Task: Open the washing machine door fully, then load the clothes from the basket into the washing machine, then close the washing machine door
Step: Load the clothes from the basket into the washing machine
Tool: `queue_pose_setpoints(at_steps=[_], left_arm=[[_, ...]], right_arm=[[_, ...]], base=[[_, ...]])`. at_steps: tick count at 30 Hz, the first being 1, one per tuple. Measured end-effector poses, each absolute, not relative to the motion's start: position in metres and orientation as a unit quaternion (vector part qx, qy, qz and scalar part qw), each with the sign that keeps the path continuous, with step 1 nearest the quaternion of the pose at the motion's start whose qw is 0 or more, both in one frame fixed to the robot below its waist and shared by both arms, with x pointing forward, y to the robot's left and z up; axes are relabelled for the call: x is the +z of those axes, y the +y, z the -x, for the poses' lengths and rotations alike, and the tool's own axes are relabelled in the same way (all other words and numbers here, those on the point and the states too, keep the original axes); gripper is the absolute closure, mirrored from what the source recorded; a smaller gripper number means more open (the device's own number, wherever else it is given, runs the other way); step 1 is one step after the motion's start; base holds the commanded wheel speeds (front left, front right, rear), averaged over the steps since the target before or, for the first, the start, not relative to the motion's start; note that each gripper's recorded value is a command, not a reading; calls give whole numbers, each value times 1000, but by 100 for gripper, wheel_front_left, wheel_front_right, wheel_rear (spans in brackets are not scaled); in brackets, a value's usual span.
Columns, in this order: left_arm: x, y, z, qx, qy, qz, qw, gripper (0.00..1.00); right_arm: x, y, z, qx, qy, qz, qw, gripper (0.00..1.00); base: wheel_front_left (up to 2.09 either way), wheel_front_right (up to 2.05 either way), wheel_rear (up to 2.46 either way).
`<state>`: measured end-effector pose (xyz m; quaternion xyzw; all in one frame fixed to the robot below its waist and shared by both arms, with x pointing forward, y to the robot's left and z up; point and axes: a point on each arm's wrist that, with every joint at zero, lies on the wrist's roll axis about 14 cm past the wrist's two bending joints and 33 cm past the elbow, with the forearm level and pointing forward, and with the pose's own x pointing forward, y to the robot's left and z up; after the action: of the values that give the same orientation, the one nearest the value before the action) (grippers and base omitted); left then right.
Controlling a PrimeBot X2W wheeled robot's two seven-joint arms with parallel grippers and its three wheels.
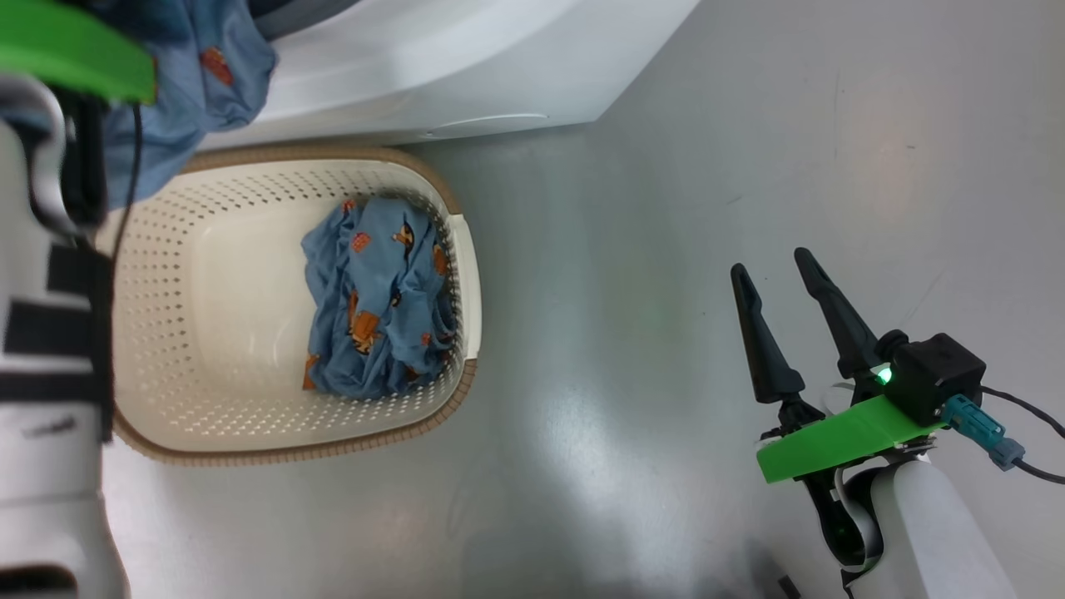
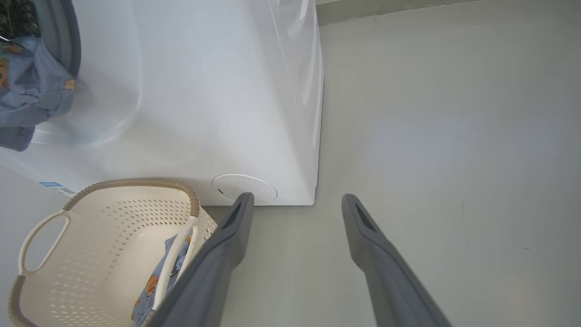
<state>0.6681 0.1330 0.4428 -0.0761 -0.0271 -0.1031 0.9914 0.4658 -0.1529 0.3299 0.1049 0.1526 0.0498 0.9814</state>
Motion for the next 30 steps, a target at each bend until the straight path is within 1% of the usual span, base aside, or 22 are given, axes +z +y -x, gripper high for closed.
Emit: queue_pose_setpoints(at_steps=[13, 14, 25, 30], left_arm=[[425, 155, -612, -77, -22, 89, 993, 0], [419, 158, -602, -71, -16, 94, 993, 0], [394, 183, -549, -15, 18, 97, 995, 0], [370, 188, -520, 7, 57, 105, 993, 0]], right_arm=[[336, -146, -469, 60, 144, -105, 982, 0], [336, -145, -469, 61, 143, -106, 982, 0], [336, -143, -469, 65, 144, -107, 982, 0], [334, -141, -469, 66, 146, -107, 981, 0]], base=[[0, 0, 0], [0, 0, 0], [0, 0, 0], [0, 0, 0]])
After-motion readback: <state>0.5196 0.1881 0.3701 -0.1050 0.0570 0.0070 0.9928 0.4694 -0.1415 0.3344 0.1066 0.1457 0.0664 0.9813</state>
